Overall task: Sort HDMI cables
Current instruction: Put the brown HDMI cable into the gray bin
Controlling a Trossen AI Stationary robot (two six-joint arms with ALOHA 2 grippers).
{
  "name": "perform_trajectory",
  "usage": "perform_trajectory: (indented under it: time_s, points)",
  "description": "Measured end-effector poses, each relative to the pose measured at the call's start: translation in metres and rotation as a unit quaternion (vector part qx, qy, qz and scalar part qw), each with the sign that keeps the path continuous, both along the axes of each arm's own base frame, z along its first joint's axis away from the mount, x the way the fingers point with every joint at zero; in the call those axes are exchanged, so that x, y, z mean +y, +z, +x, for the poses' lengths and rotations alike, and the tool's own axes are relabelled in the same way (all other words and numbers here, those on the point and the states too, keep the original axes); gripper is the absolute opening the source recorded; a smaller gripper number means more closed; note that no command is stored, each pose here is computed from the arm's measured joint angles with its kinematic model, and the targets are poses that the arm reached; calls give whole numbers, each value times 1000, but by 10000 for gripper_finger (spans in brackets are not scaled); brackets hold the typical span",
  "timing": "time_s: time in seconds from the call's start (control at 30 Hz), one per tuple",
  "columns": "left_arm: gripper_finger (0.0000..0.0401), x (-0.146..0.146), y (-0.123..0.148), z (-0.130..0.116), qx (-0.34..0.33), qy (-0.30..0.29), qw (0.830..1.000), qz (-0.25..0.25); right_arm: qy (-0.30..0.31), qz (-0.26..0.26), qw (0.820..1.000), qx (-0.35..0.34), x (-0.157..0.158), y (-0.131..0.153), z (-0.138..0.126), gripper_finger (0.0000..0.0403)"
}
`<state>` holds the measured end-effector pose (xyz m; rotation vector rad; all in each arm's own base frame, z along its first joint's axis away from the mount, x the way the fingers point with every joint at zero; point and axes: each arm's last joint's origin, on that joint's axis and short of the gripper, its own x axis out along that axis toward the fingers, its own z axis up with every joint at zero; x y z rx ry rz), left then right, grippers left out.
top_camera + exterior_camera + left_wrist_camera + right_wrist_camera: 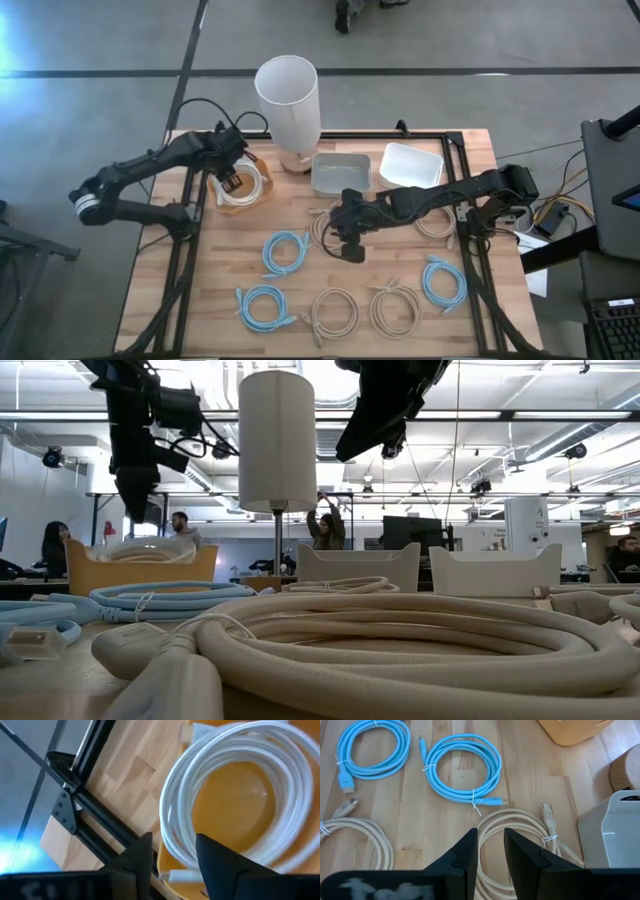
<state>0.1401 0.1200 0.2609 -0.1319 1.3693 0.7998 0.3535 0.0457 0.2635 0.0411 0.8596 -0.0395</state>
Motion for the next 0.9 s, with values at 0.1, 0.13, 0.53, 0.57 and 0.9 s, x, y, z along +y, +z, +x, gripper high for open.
perform_trajectory:
  time_s: [0.1, 0.13, 0.53, 0.57, 0.9]
  points:
    - [149, -1, 6, -1, -9, -5, 1000, 2, 0, 0, 1000, 0, 0, 0, 0, 82]
    - [149, -2, 8, -1, -14, -7, 1000, 1, 0, 0, 1000, 0, 0, 0, 0, 80]
    - [149, -31, 29, -7, -223, -79, 960, -146, 0, 2, 1000, 3, 2, -10, 7, 90]
    - [149, -34, 29, -7, -240, -90, 954, -152, 0, 2, 1000, 5, 2, -11, 7, 92]
    - [149, -64, 14, 3, -359, -168, 905, -156, 3, -1, 1000, 9, 3, -18, 12, 130]
